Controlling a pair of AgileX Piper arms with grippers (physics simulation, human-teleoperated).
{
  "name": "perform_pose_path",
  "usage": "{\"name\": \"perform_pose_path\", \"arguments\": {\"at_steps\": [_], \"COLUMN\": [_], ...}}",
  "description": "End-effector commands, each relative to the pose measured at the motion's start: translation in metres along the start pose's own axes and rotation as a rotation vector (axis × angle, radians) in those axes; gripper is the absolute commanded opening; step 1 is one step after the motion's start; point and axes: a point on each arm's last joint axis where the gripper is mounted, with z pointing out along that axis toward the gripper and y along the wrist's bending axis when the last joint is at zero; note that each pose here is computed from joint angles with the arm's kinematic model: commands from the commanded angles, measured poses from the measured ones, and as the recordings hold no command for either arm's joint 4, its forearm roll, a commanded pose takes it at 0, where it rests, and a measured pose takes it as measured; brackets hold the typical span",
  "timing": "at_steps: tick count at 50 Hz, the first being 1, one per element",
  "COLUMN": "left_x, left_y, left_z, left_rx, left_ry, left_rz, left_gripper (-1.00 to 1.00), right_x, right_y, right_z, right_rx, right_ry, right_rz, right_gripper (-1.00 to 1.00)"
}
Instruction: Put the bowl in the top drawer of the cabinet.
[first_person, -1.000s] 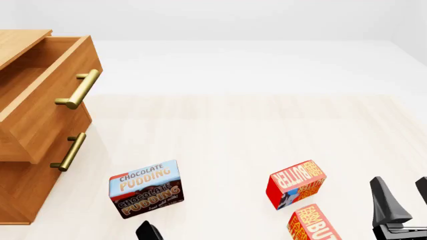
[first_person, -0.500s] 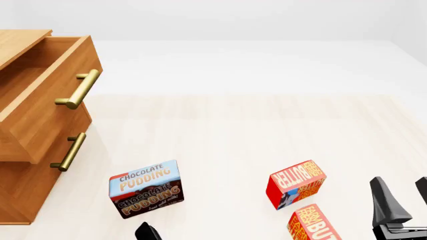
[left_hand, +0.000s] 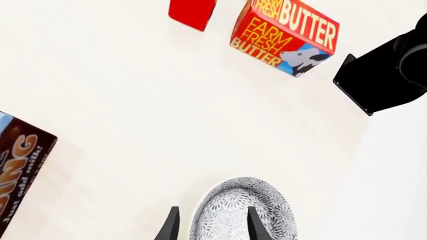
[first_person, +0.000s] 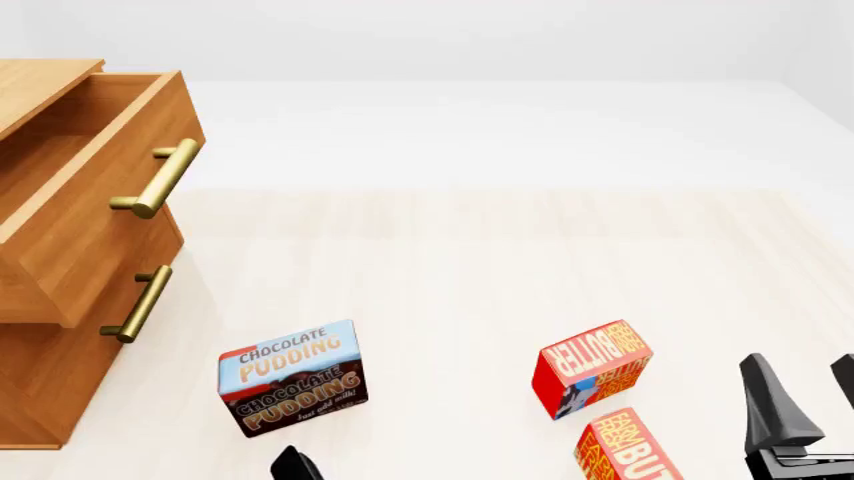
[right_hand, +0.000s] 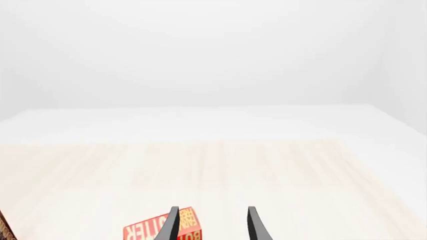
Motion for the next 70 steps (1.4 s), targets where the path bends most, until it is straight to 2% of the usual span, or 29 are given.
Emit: {"name": "perform_pose_path", "arguments": {"at_steps": [1,19,20,28,46,61,70], "left_x": [0.001,0.002,0.002,-0.004,-0.012,-0.035,-0.043], "left_y": [0.000,-0.001,0.000,0.006,0.006,0.004,0.008], "left_z": [0.001,0.003,0.003,-0.003,-0.014,-0.034,-0.037], "left_rx": [0.006,0.013,0.012,-0.002,-0.004,-0.025,-0.055], "left_ry": [-0.008,-0.013,-0.016,-0.066,-0.101,-0.142,-0.142], "left_rz": [-0.005,-0.011,-0.012,-0.017,-0.020,0.012,0.002], "left_gripper": [1.00,1.00,-1.00,-1.00,-1.00,-1.00,-1.00], "right_x": [0.000,0.001,0.001,0.000,0.000,-0.001,-0.001], "right_y": [0.000,0.000,0.000,0.000,0.000,0.001,0.001], "right_z": [0.000,0.000,0.000,0.000,0.000,0.000,0.000], "right_rx": [0.001,0.002,0.002,0.001,-0.005,-0.016,-0.022], "right_ry": [0.002,0.006,0.006,0.004,-0.002,-0.009,-0.016], "right_rz": [-0.002,-0.007,-0.006,-0.005,-0.002,0.002,0.008], "right_gripper": [1.00,1.00,1.00,1.00,1.00,1.00,1.00]}}
